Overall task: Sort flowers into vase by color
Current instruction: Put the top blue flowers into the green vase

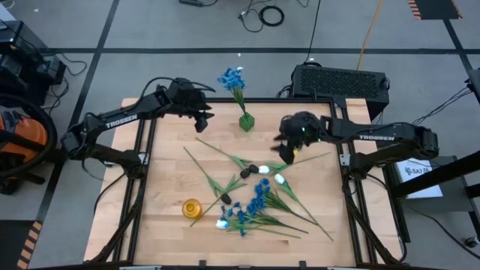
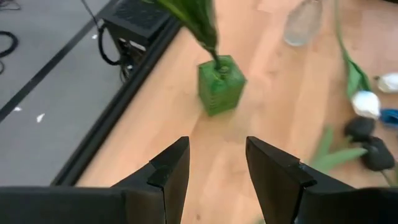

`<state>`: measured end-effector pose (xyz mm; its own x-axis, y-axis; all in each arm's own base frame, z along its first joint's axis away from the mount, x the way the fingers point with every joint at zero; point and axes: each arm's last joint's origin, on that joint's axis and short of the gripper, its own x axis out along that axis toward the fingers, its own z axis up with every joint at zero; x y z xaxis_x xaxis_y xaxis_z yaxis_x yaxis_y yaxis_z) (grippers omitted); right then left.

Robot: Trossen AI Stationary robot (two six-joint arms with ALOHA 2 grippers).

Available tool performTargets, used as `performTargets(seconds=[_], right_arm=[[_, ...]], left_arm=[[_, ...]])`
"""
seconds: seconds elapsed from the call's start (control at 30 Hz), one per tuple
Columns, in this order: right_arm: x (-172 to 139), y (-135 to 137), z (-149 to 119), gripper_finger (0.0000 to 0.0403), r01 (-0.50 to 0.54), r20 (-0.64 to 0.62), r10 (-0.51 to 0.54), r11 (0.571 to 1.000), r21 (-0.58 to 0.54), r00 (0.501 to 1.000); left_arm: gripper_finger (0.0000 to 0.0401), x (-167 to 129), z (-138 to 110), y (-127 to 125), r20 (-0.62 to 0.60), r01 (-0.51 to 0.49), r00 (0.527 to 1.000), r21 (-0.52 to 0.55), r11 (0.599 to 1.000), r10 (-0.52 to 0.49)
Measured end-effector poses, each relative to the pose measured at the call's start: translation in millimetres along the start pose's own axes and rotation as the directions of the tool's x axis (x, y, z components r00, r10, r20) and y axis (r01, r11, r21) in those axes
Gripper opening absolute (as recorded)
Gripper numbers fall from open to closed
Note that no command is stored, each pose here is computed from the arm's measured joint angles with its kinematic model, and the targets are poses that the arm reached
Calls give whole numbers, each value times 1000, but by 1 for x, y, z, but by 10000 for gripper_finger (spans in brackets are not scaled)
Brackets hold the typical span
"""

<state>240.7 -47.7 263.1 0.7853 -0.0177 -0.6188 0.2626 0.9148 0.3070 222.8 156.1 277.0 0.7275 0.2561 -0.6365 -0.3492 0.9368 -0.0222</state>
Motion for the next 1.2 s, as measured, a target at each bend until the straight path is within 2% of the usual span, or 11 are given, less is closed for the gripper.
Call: performTargets(seconds=[0.1, 0.23, 0.43, 0.63, 0.93, 1.07, 1.2], right_arm=[[-4, 29, -10, 212, -121, -53, 121, 993, 11, 991], [-7, 66, -37, 212, -166, -188, 164, 986, 3, 968], [-7, 101, -80, 212, -17, -326, 2, 999, -42, 945], [3, 125, -107, 212, 1, -399, -9, 1000, -20, 917], [56, 133, -145, 213, 124, -496, -145, 989, -75, 856], [72, 132, -153, 213, 128, -521, -140, 990, -60, 842], [81, 131, -154, 213, 133, -509, -143, 990, -57, 849]], left_arm=[[163, 1, 1, -9, -4, 31, 1000, 21, 999, -31], [163, 3, 2, -22, -8, 69, 998, 55, 996, -68], [163, 5, 4, -40, -10, 120, 993, 98, 988, -120], [163, 7, 5, -55, -3, 159, 987, 134, 978, -160], [164, 7, 10, -75, 35, 208, 976, 162, 965, -216], [164, 7, 9, -86, 28, 237, 969, 178, 955, -245], [164, 7, 9, -96, 20, 266, 961, 184, 946, -274]])
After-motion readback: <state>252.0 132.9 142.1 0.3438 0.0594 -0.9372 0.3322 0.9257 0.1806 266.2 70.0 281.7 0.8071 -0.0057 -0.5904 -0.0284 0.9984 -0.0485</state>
